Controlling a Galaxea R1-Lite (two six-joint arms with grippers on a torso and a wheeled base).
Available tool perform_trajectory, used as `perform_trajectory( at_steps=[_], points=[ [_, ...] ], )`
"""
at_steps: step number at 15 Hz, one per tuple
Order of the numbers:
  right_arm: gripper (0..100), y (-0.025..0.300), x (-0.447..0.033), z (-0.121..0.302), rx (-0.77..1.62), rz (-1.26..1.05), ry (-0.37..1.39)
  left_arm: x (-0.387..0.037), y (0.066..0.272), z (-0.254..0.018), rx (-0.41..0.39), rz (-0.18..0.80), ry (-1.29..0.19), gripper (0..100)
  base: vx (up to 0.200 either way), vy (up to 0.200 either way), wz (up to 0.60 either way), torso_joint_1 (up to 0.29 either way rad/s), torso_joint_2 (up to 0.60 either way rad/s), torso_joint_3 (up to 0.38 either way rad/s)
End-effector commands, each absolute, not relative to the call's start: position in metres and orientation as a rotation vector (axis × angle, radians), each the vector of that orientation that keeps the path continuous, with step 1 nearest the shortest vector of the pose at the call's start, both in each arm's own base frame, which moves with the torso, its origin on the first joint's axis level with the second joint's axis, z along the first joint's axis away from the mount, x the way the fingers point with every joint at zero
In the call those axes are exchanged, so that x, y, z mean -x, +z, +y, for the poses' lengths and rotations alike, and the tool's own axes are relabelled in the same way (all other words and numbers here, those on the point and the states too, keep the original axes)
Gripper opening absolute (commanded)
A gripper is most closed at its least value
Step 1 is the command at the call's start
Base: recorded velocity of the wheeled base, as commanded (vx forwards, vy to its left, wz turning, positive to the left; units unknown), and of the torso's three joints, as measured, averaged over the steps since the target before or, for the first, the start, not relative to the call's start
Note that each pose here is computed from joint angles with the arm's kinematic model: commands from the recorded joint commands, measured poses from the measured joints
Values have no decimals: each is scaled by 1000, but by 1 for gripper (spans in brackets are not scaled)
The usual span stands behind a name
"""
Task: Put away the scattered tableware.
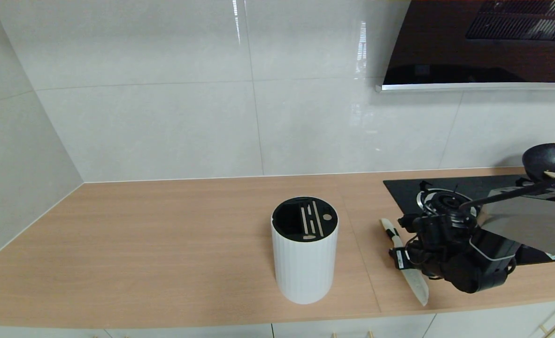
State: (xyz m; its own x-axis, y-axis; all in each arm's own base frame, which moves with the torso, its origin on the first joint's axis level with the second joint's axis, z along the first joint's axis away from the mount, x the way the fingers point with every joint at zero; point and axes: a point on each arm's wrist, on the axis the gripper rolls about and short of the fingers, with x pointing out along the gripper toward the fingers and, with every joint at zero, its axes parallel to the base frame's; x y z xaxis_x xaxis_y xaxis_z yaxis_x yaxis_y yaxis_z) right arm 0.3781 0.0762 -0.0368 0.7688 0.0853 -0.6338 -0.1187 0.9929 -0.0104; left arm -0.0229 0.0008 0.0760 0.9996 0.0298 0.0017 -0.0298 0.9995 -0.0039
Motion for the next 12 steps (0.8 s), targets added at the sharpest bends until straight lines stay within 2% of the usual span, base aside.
perform_trajectory(
  at_steps=[1, 6, 9, 10, 12],
  points=[
    [0, -38, -377, 76, 51, 693, 112, 23, 76, 1, 5, 0, 31, 100, 0, 0, 0, 0, 0, 0],
    [0, -32, -377, 77, 56, 678, 96, 23, 76, 1, 5, -2, 31, 100, 0, 0, 0, 0, 0, 0],
    [0, 10, -367, 76, 49, 594, 82, 23, 76, 1, 5, 0, 31, 100, 0, 0, 0, 0, 0, 0],
    [0, 40, -360, 75, 39, 532, 84, 23, 76, 1, 3, 0, 31, 100, 0, 0, 0, 0, 0, 0],
    [0, 79, -348, 73, 27, 466, 89, 23, 76, 1, 5, -2, 31, 100, 0, 0, 0, 0, 0, 0]
  ],
)
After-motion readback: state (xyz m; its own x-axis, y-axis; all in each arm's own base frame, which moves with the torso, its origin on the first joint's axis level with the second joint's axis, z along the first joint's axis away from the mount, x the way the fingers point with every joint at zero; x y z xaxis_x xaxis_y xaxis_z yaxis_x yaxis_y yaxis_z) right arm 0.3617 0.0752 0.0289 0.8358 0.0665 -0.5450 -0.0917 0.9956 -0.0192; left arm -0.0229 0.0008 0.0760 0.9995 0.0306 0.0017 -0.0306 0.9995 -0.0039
